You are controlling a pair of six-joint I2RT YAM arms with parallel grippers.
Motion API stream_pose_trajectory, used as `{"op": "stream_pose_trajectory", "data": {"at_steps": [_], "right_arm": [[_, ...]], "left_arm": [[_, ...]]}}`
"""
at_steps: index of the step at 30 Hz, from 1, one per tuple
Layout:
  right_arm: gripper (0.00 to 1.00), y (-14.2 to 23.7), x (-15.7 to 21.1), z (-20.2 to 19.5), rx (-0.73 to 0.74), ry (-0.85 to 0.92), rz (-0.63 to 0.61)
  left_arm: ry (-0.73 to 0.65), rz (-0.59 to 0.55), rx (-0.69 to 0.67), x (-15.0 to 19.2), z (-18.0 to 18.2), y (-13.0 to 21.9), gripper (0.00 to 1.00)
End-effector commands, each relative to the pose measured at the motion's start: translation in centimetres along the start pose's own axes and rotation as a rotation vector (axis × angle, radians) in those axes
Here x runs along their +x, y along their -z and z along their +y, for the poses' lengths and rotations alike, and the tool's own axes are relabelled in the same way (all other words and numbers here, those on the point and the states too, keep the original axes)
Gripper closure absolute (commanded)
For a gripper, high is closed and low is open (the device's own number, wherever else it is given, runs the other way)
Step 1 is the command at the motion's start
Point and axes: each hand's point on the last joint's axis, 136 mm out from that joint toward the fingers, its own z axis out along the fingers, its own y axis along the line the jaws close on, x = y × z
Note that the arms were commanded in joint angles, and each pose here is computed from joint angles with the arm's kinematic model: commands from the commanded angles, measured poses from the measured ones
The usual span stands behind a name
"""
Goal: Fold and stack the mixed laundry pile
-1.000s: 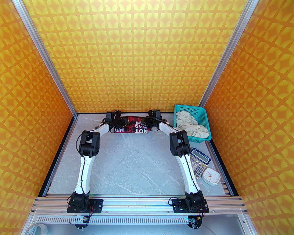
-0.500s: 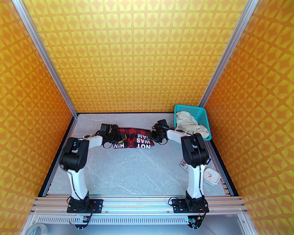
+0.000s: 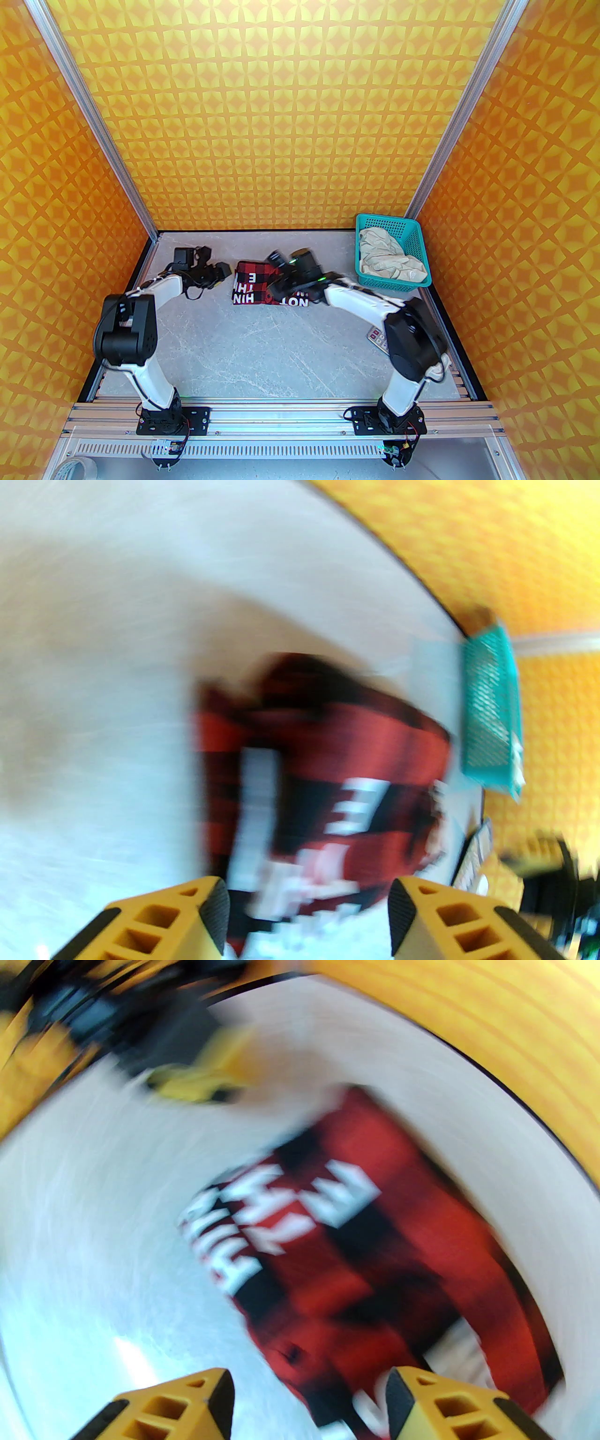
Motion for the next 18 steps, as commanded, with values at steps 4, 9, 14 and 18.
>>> {"op": "stream_pose_trajectory", "data": {"at_steps": [4,9,14,18], "right_arm": [[0.39,-5.4,-1.4,2.4,-0.033,0.497,0.007],[0.39,-9.5,-0.1,2.6,-0.025,0.599,0.074],[0.46,-11.8,1.8,2.7,-0.041,0.654,0.138],[0.59,-12.2,3.0,2.4,-0.026,0.692,0.176]], "left_arm": [[0.021,-0.008,0.01,-0.1,1.5,-0.3,0.33],[0.044,-0.001,0.018,0.6,1.9,-0.6,0.28],[0.087,-0.003,0.021,0.8,1.9,-0.4,0.24],[0.123,-0.013,0.029,1.0,1.8,-0.4,0.23]]}}
